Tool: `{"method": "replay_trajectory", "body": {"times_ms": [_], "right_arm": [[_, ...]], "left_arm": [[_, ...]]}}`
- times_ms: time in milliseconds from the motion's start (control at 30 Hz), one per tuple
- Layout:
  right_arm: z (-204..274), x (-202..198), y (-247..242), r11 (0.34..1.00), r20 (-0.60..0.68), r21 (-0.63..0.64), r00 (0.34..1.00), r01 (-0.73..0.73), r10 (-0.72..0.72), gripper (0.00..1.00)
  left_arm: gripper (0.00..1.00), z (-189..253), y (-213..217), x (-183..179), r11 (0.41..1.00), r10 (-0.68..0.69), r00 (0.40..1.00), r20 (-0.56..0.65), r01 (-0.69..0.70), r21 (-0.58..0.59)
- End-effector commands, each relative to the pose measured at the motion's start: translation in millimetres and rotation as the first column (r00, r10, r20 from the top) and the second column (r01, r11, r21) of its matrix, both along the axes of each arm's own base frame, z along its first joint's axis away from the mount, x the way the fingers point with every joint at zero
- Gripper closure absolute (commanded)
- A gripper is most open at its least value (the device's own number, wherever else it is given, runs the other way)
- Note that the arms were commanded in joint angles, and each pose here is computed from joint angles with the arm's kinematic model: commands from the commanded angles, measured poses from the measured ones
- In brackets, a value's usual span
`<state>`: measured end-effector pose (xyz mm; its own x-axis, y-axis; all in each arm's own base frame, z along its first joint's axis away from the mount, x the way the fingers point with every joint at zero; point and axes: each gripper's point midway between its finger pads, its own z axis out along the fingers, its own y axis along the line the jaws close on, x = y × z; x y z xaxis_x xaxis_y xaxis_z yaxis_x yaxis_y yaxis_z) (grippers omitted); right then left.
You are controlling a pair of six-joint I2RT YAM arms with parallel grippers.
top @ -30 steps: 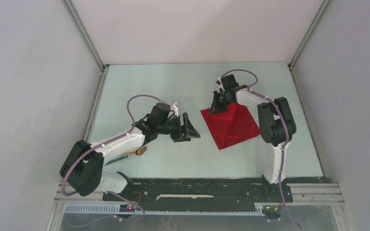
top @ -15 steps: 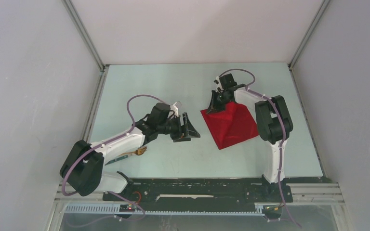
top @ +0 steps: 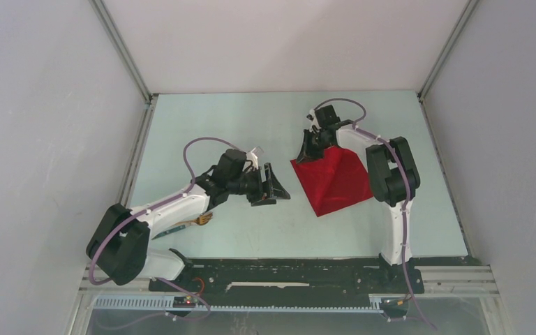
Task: Fold the napkin into a case and place the utensils inside
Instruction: Fold the top corner of the square-folded napkin at the center of the board.
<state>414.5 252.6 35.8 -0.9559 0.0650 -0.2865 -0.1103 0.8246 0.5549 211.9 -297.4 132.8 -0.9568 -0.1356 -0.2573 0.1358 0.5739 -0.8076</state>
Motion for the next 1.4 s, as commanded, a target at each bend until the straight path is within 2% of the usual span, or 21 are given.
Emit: {"method": "replay_trajectory", "body": {"times_ms": [0,600,733,933,1033,1133,1200,1300,1367], "right_arm": [[5.8,5.2,9.7,0.999,0.015,0.012,0.999,-0.036,0.036,1.00],[1.7,2.1,14.5,0.997,0.000,0.028,0.998,-0.067,0.067,1.00],[0.3,2.5,15.3,0.997,-0.006,0.027,0.997,-0.071,0.071,0.97],[16.8,5.5,19.6,0.995,0.020,0.061,0.997,-0.081,0.080,0.74],[50.1,3.4,21.0,0.989,0.030,0.122,0.996,-0.081,0.078,0.63],[97.5,-7.8,15.1,0.978,0.084,0.193,0.994,-0.080,0.065,0.44],[122.1,-18.4,3.5,0.968,0.119,0.242,0.992,-0.072,0.044,0.36],[126.8,-28.9,-38.2,0.952,0.126,0.302,0.989,0.038,-0.079,0.34],[101.0,-49.4,-64.8,0.932,0.077,0.346,0.986,0.112,-0.147,0.35]], "left_arm": [[0.25,13.4,0.4,3.4,0.999,0.008,0.999,0.048,-0.006,-0.035],[0.25,12.8,0.3,4.1,0.999,0.010,0.999,0.047,-0.009,-0.033],[0.25,13.5,0.3,4.3,0.999,0.010,0.999,0.050,-0.009,-0.035],[0.25,6.7,1.1,5.3,1.000,0.013,0.999,0.043,-0.012,-0.020],[0.25,2.2,0.5,7.4,1.000,0.017,0.999,0.038,-0.017,-0.010],[0.25,3.7,-3.0,15.6,0.999,0.031,0.998,0.049,-0.030,-0.012],[0.25,6.7,-9.4,24.1,0.999,0.035,0.998,0.052,-0.034,-0.021],[0.28,17.7,-28.4,47.8,0.997,0.046,0.997,0.067,-0.042,-0.069],[0.37,14.6,-43.9,66.4,0.995,0.054,0.997,0.053,-0.050,-0.082]]}}
